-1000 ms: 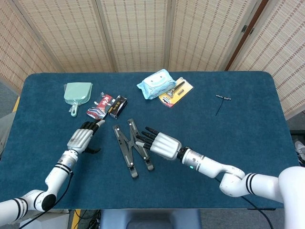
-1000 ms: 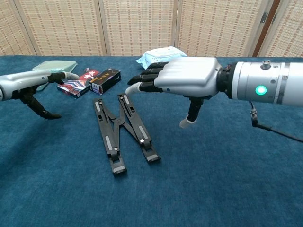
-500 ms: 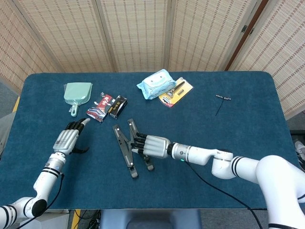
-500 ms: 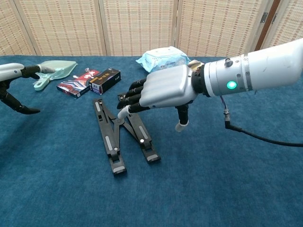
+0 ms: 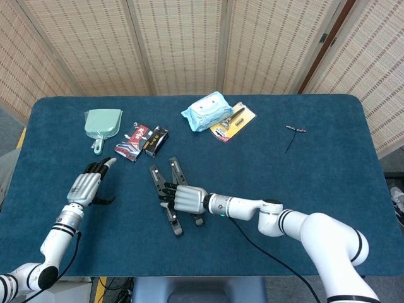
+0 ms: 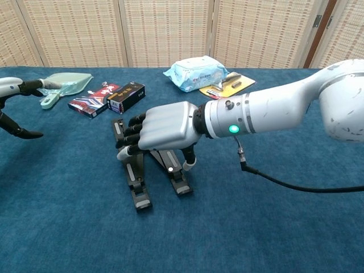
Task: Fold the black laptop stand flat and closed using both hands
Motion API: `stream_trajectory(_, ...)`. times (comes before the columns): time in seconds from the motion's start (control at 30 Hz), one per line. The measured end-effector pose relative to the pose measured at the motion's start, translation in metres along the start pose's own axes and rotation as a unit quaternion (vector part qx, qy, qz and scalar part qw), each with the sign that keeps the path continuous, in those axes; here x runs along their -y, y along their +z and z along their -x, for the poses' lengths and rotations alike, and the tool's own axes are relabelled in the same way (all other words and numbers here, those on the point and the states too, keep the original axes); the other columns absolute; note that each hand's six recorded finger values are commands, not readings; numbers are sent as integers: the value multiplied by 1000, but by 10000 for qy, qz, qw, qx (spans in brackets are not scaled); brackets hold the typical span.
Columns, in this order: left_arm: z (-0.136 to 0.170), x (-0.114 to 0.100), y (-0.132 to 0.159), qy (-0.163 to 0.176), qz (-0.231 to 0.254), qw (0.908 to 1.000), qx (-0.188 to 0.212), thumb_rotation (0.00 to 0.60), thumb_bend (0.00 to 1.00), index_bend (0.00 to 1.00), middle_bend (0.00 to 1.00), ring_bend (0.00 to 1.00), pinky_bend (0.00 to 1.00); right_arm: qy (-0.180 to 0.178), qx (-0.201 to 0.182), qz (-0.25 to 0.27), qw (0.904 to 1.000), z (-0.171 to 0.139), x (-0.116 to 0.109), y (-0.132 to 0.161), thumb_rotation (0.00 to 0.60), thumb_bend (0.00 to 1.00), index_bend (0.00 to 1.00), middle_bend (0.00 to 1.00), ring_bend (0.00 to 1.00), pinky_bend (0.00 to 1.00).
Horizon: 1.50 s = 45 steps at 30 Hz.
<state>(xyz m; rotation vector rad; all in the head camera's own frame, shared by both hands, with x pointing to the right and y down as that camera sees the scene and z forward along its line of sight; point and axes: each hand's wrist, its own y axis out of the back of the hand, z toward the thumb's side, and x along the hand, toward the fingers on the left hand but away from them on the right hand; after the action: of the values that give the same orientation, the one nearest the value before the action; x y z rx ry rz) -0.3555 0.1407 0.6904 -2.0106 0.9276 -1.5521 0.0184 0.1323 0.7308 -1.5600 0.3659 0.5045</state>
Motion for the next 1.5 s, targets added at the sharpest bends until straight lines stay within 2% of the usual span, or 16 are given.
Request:
stream_trajectory(0.33,2,-1,-4,12,60,10000,-27,600,213,0,27,84,0,85,-111,30,9999,17,-6,0,600,7,0,0,0,0)
stream_trajectory(0.6,3,-3,-5,31,90,10000,-15,600,213,0,23,84,0,378,-242,191,9988,27,-18,-4,600,109,0,0,0,0)
stream_trajectory(0.97,5,-2,-5,15,108,9999,10,600,213,0,18,83,0,690,-283,202,9970,31,-16,-2,600,120,0,0,0,0)
stream_trajectory(1.27,3,1,-3,-16,118,9999,28,600,213,0,16,82,0,701,-242,170,9971,35,-14,-2,600,128,0,2,0,0)
stream_trajectory(1.5,4,1,-3,-7,122,9999,30,600,213,0,15,82,0,593,-213,209,9978,40,-16,-1,600,165,0,142,0,0)
